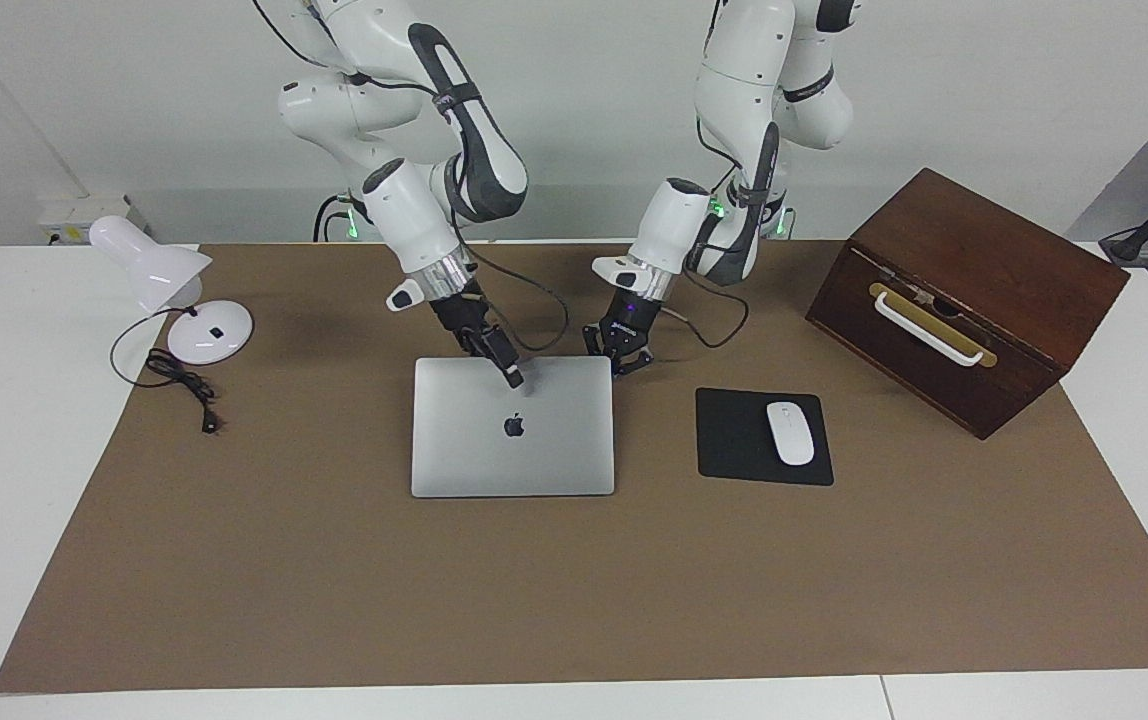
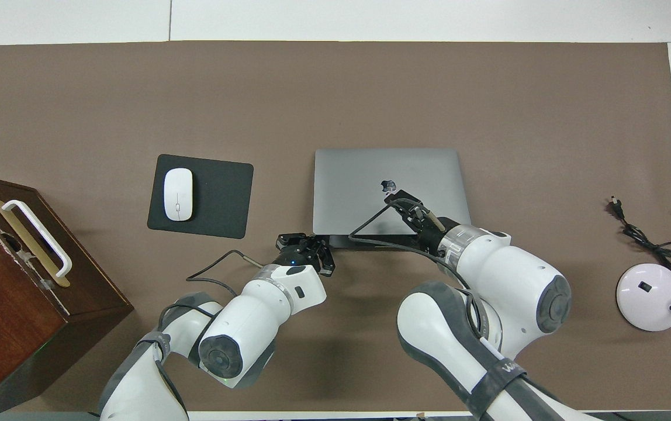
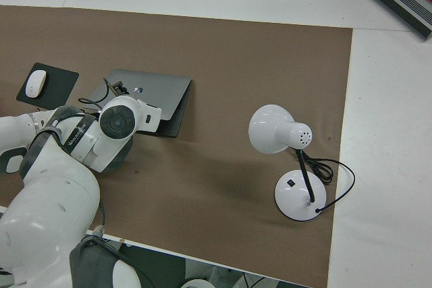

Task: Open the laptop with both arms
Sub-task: 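Push the laptop lid up and back with the right gripper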

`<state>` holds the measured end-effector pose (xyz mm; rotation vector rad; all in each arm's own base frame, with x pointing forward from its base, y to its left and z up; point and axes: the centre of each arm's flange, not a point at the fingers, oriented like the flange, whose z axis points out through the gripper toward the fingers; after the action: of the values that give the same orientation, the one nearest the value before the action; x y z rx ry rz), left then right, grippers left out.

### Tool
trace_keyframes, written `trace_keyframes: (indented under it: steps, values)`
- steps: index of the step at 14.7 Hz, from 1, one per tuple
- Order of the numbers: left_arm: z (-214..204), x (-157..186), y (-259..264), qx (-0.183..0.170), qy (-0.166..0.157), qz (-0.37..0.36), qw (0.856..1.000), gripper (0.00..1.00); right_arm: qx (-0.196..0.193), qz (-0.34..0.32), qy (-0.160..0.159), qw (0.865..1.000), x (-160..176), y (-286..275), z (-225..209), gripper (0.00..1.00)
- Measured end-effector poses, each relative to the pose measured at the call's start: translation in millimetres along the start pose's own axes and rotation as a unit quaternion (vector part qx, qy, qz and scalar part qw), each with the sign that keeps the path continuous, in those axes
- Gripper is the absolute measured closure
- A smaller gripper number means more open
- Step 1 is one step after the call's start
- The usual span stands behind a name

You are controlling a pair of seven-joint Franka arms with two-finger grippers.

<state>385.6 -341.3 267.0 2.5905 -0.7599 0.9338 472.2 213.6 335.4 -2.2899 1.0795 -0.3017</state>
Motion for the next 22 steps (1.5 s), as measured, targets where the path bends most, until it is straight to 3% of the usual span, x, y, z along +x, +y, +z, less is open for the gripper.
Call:
trace_keyframes:
  steps: [10, 22]
  values:
    - [0.1, -0.1, 0.0, 0.0, 0.0, 0.0, 1.0, 0.99, 0.023, -0.004, 0.001, 1.0, 3.2, -25.4, -2.2, 0.0]
    - [0.1, -0.1, 0.0, 0.0, 0.0, 0.0, 1.0, 0.99, 0.102, -0.02, 0.022, 0.994, 19.5, -104.7, -13.0, 0.0]
